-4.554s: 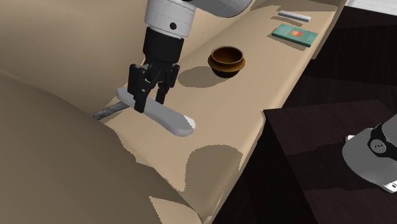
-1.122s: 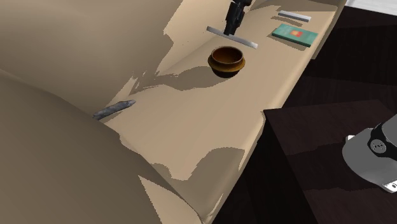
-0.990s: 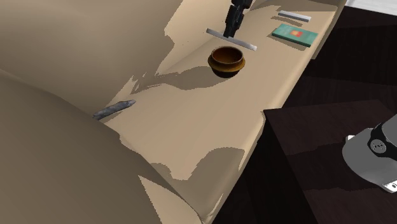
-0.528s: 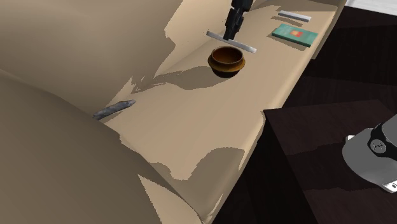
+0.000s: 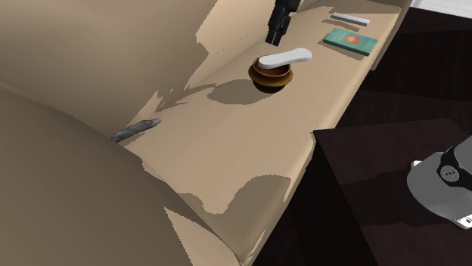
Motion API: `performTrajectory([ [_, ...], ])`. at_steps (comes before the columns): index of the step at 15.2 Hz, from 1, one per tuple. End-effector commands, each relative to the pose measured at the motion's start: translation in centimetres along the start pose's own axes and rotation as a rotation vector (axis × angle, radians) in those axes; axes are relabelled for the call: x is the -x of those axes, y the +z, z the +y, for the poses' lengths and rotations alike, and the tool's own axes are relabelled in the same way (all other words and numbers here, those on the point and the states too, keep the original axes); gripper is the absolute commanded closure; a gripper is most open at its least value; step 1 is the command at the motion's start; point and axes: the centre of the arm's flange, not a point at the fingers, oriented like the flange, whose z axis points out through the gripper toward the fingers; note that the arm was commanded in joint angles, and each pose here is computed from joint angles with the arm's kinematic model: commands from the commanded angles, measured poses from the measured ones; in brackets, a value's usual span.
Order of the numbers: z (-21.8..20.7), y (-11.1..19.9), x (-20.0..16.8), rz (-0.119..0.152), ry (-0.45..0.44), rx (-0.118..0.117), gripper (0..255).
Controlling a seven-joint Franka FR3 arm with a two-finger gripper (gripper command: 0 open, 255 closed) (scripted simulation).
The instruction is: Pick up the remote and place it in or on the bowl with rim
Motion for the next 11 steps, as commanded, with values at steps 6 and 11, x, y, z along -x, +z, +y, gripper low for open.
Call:
performTrajectory([
  [6, 0.1, -4.5, 0.1, 0.000, 0.000, 0.000, 0],
  [11, 0.1, -4.5, 0.1, 0.000, 0.000, 0.000, 0],
])
